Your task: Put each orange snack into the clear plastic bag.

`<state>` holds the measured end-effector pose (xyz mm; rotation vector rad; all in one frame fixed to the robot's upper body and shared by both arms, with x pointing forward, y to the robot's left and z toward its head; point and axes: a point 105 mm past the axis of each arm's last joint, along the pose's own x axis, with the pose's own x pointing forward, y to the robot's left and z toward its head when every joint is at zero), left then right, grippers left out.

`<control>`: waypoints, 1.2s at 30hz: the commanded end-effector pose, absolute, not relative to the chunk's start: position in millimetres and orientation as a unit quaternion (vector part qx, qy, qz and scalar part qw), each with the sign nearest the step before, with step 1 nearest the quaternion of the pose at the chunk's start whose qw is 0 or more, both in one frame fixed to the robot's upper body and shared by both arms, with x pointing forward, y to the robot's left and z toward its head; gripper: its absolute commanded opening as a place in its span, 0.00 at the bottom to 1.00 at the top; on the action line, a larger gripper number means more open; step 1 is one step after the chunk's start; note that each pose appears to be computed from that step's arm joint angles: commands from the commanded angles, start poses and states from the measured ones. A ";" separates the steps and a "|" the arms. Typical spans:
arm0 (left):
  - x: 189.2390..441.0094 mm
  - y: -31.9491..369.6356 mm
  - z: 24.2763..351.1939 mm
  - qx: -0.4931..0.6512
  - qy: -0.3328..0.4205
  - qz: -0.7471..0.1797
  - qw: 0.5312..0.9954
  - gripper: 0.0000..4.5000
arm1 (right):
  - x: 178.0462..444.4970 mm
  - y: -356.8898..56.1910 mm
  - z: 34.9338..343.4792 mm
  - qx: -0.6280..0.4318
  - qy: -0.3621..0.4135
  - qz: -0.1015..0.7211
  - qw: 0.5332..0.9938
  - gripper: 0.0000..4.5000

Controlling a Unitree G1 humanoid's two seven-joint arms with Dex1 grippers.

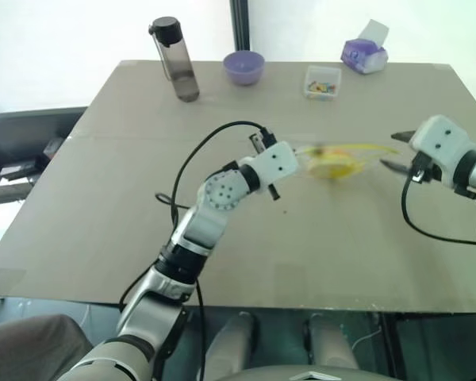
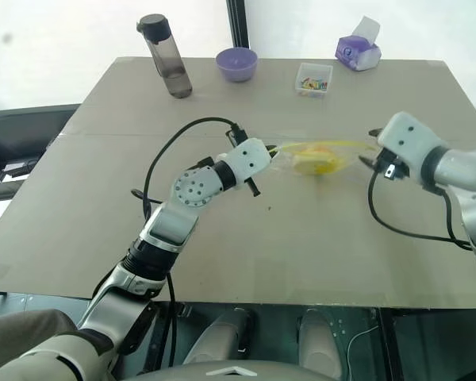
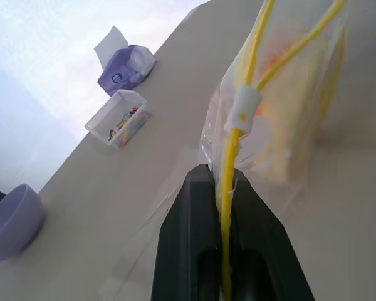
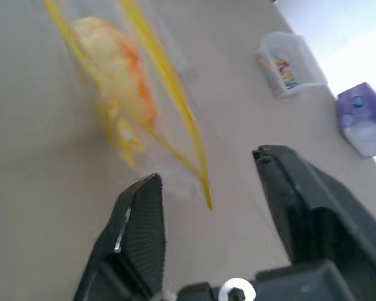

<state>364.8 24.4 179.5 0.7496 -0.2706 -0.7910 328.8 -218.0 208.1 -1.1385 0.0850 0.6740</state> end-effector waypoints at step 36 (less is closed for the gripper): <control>328.7 12.9 205.4 0.409 -0.130 -0.438 0.790 0.00 | 299.4 -85.9 237.4 -0.514 -0.112 0.439 0.728 0.63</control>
